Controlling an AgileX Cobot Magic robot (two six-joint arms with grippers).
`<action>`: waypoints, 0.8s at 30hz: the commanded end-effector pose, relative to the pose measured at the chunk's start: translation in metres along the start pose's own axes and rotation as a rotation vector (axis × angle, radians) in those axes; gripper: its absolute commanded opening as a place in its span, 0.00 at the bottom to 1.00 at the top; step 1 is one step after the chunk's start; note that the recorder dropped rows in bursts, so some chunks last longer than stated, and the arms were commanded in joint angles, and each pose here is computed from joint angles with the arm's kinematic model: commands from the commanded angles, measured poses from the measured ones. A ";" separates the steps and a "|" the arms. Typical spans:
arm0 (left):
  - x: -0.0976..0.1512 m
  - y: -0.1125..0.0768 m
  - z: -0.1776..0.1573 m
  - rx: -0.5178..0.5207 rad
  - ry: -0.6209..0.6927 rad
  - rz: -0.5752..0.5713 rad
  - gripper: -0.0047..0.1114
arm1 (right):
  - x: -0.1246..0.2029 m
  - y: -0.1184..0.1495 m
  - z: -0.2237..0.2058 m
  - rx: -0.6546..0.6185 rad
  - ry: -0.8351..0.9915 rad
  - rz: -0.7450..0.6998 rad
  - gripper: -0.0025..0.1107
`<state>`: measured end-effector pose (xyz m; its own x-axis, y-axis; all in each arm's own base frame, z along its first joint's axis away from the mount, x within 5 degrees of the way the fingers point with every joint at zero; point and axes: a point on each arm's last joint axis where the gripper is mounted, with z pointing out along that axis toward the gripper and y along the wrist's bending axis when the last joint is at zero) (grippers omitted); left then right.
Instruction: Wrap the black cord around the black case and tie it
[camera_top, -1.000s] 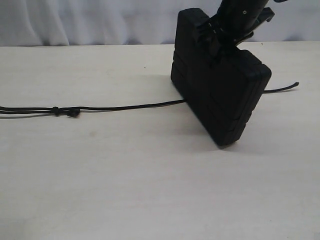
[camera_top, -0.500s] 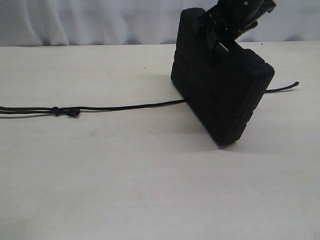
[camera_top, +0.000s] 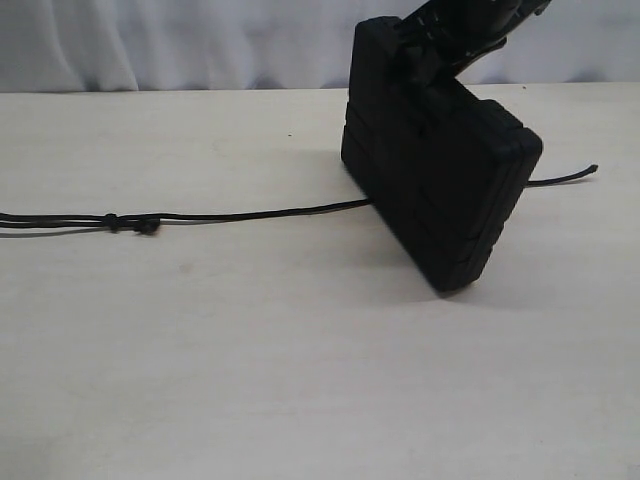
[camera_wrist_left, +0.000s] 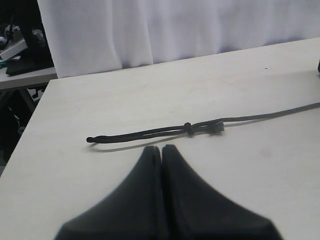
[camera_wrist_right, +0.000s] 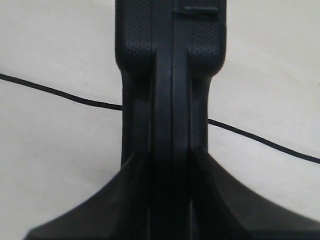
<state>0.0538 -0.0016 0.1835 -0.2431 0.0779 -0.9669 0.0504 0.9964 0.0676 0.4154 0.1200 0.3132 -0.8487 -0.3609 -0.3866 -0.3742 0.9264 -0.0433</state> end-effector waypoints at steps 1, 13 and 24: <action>-0.001 -0.001 0.000 0.010 -0.013 -0.003 0.04 | 0.004 -0.001 0.008 0.004 0.043 -0.009 0.25; -0.001 -0.001 0.000 0.010 -0.013 -0.003 0.04 | 0.004 -0.001 0.008 0.004 0.043 -0.012 0.05; -0.001 -0.001 0.000 0.010 -0.013 -0.003 0.04 | 0.004 -0.001 0.008 0.006 0.043 0.070 0.06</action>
<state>0.0538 -0.0016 0.1835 -0.2431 0.0779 -0.9669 0.0504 0.9964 0.0676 0.4156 0.1200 0.3128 -0.8585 -0.3338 -0.3892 -0.3495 0.9364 -0.0322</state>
